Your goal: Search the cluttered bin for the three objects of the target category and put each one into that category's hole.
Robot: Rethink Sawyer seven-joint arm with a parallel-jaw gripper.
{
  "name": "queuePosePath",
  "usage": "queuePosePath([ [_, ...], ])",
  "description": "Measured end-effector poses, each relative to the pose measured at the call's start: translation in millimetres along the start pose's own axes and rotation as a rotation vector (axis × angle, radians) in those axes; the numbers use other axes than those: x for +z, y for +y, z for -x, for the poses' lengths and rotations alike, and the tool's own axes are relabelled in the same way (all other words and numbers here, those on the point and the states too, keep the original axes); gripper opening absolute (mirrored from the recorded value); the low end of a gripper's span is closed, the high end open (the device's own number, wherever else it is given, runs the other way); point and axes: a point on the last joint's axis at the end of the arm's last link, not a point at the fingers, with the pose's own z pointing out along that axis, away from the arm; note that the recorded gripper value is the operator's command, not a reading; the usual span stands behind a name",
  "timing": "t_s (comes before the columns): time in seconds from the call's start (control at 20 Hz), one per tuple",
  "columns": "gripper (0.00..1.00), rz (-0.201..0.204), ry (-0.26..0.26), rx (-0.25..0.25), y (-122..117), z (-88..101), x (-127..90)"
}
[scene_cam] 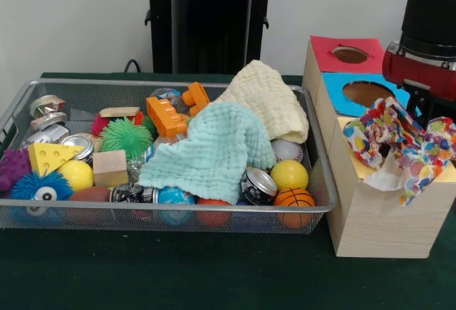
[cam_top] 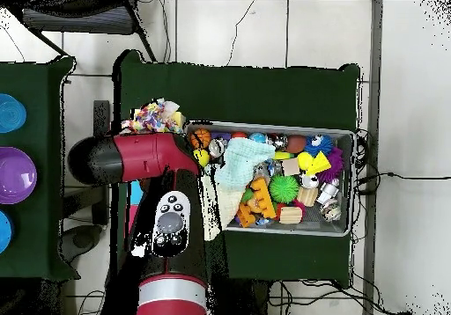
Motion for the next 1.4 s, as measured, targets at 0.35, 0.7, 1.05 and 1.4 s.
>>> queuePosePath([
  [0.35, 0.0, 0.012, -0.036, 0.017, 3, 25.2, 18],
  [0.7, 0.0, -0.012, -0.035, 0.051, -13, 49.6, 44],
  [1.05, 0.0, -0.05, -0.003, 0.054, -16, 47.9, 44],
  [1.4, 0.0, -0.063, 0.015, 0.056, -15, 42.4, 43],
])
